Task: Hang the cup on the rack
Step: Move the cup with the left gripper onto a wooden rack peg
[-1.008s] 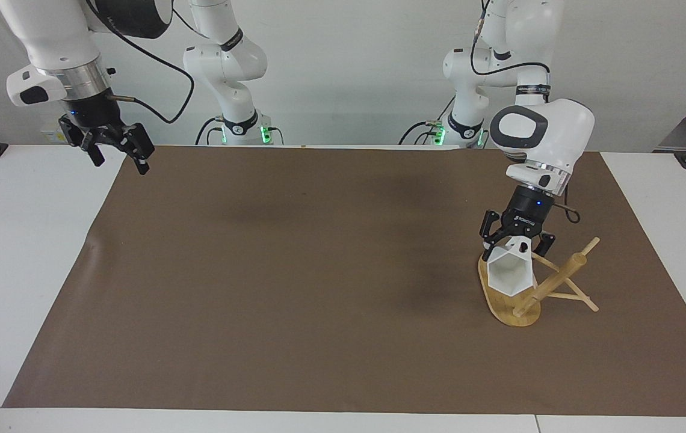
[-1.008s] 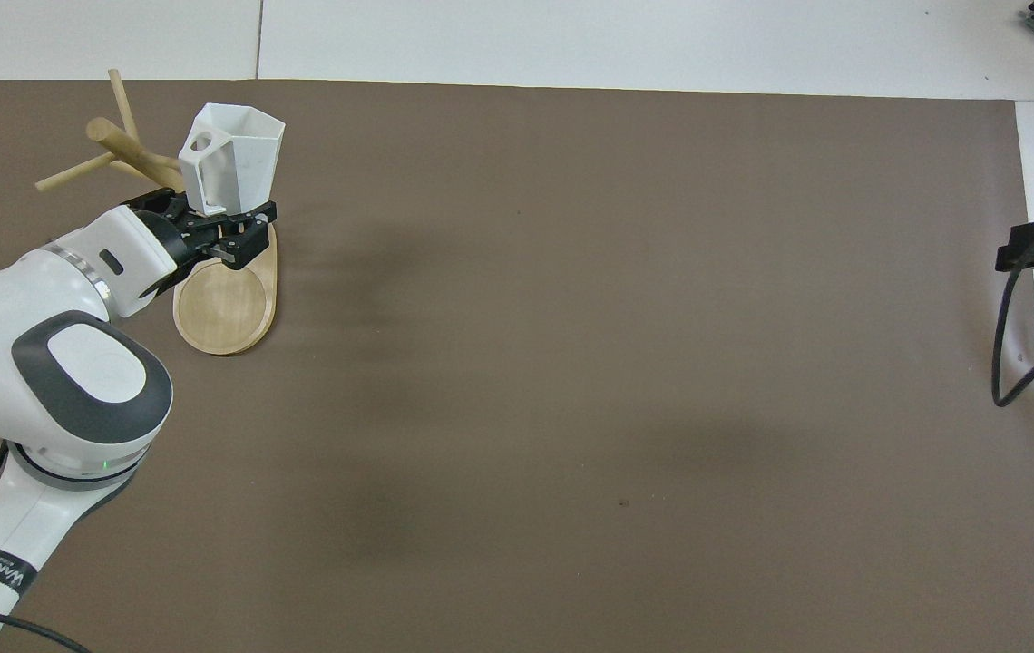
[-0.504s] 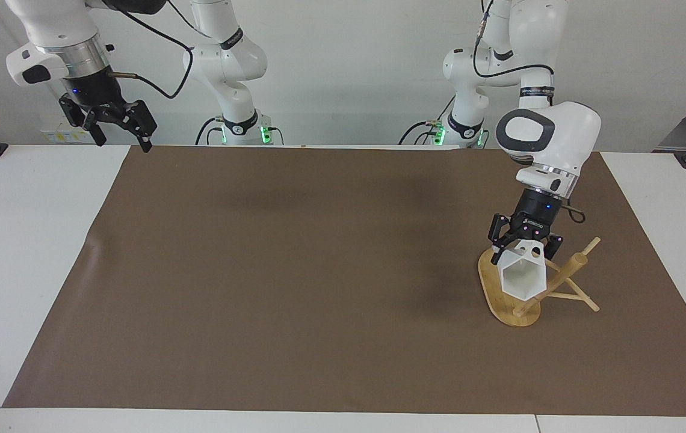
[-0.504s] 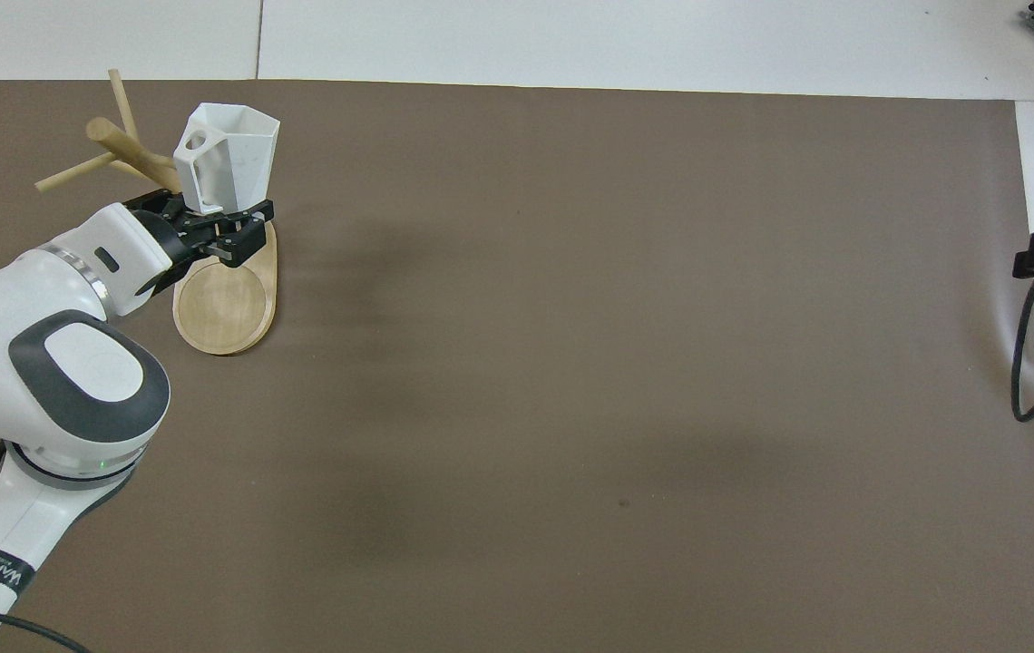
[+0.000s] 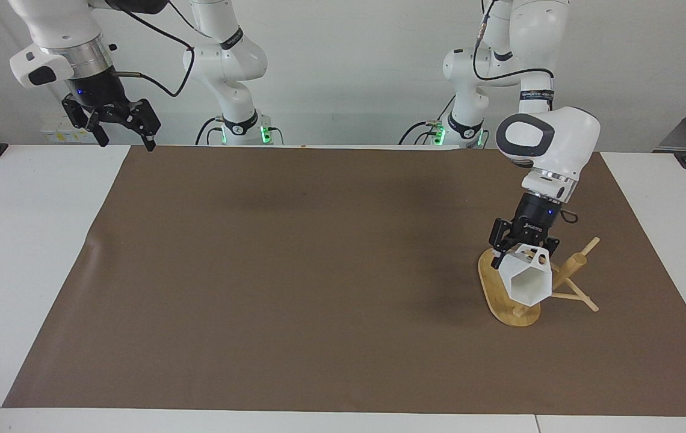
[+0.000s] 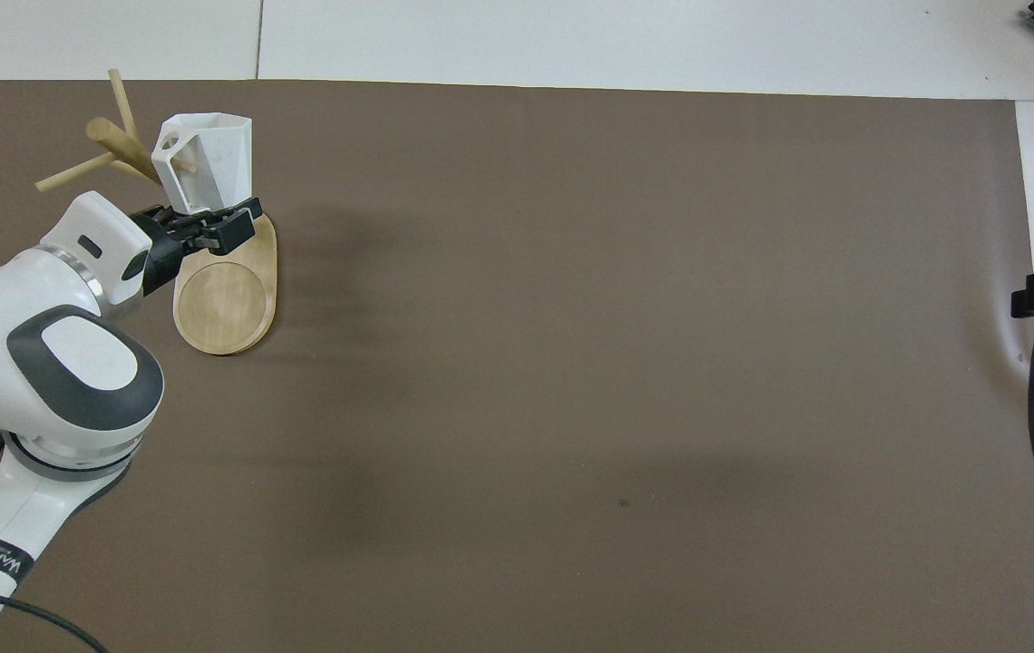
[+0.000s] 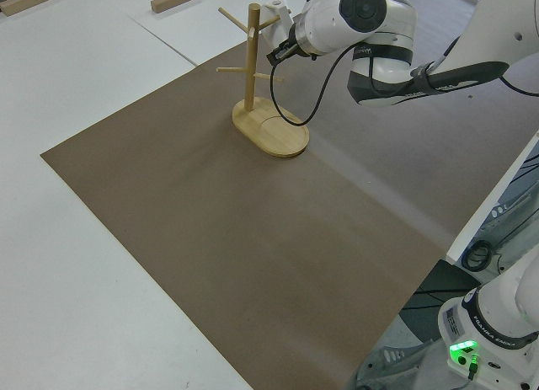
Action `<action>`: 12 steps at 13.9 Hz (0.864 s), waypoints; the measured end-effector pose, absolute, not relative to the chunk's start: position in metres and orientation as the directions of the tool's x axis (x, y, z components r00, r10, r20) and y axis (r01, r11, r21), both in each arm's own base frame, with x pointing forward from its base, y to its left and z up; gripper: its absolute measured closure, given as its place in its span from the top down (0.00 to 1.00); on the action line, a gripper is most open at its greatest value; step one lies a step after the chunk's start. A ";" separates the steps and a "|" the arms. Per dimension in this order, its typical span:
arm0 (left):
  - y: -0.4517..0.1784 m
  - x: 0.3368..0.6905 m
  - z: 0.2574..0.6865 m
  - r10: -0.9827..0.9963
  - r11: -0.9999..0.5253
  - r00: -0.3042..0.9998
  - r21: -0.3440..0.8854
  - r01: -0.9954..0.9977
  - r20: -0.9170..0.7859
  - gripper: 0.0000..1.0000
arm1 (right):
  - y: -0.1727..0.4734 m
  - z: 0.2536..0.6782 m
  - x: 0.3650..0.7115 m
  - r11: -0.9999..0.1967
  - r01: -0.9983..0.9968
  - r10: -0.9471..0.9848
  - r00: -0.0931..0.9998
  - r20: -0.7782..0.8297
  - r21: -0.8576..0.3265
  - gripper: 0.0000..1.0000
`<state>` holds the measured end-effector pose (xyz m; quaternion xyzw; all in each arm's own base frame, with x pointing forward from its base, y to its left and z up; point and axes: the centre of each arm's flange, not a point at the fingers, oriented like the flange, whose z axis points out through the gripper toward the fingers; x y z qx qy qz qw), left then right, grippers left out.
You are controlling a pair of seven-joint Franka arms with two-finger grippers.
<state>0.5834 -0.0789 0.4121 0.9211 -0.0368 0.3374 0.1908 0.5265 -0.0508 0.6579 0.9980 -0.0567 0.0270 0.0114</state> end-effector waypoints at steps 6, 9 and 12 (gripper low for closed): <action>-0.080 0.585 0.405 0.132 -0.917 0.790 0.376 -0.132 0.598 0.69 | -0.052 0.657 0.526 -0.993 -0.116 -0.115 0.992 0.053 0.019 1.00; -0.082 0.585 0.405 0.130 -0.917 0.790 0.376 -0.135 0.599 0.86 | -0.052 0.657 0.526 -0.993 -0.116 -0.115 0.992 0.052 0.019 1.00; -0.083 0.588 0.412 0.116 -0.917 0.784 0.368 -0.150 0.609 1.00 | -0.051 0.657 0.526 -0.993 -0.113 -0.112 0.992 0.052 0.020 1.00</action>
